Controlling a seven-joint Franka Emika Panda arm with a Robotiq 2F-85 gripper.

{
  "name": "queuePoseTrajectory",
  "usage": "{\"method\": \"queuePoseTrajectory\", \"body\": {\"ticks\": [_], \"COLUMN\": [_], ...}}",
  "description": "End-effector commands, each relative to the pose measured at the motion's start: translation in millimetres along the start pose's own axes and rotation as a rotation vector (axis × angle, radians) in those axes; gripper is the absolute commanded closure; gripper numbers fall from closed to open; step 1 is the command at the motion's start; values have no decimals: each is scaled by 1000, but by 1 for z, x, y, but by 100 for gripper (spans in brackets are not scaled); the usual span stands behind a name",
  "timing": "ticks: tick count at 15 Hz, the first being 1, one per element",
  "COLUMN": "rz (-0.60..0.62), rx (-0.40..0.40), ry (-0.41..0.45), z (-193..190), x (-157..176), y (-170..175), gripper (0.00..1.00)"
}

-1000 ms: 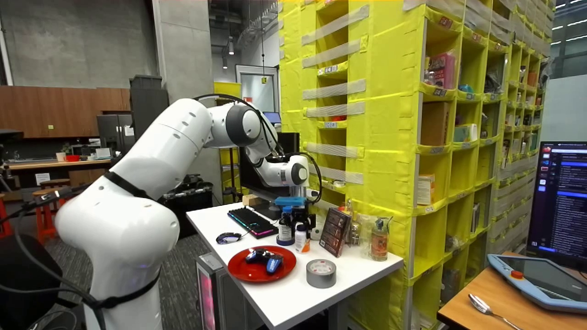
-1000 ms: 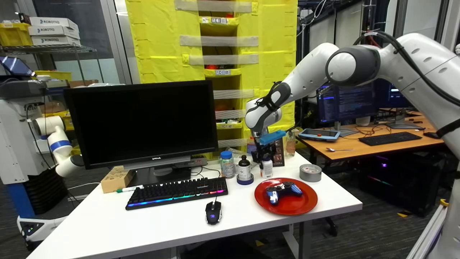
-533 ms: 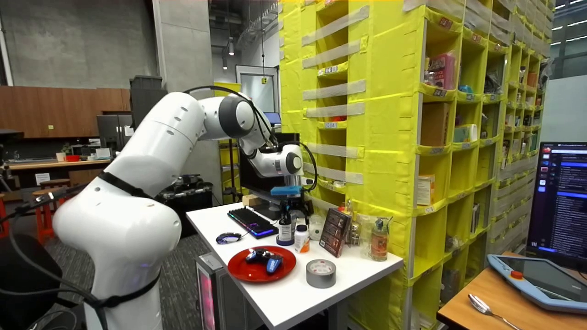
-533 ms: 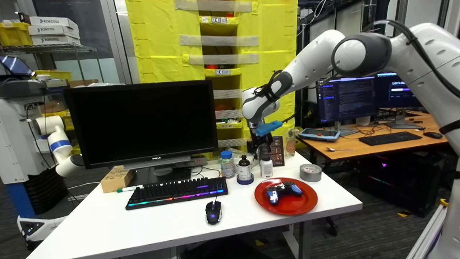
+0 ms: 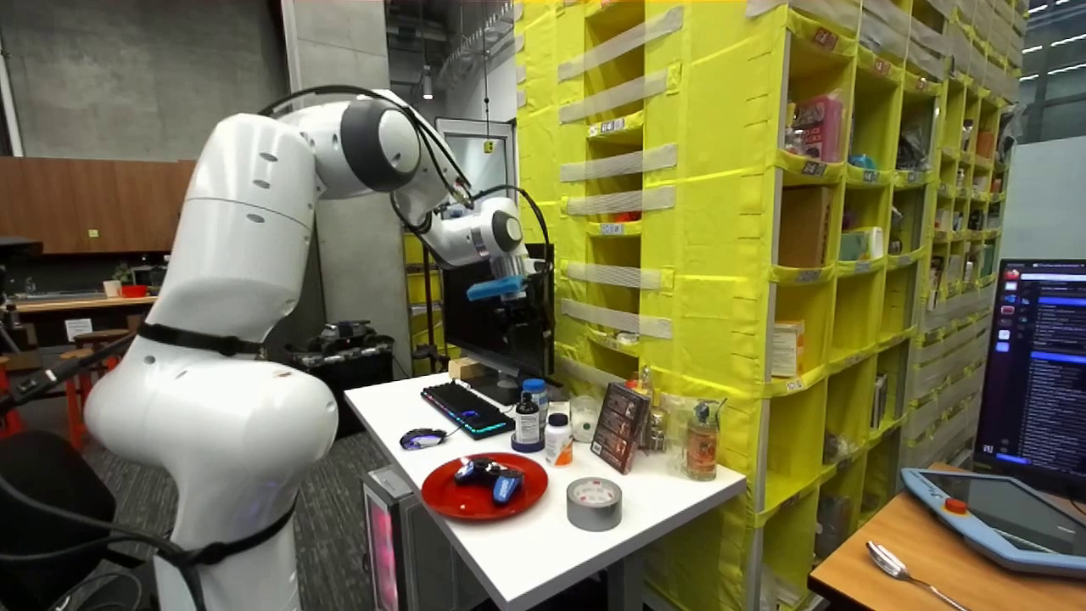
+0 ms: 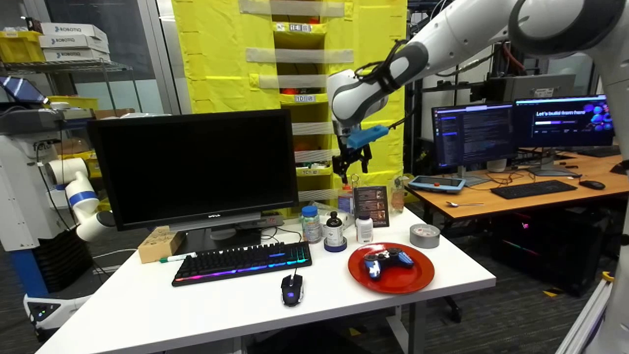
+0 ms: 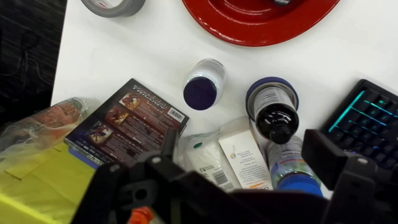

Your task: Remove the bottle from the plate

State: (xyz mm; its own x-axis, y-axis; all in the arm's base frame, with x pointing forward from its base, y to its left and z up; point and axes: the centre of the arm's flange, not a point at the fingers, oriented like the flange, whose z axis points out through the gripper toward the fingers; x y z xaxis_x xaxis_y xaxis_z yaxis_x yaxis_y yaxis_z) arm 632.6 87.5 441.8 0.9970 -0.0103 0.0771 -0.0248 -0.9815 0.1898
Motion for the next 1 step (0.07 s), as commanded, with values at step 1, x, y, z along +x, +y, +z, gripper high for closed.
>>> {"method": "queuePoseTrajectory", "body": {"ticks": [1], "rz": [-6], "rx": [0], "ry": [7], "z": [-17], "x": [-10], "y": [-3], "gripper": [0]}}
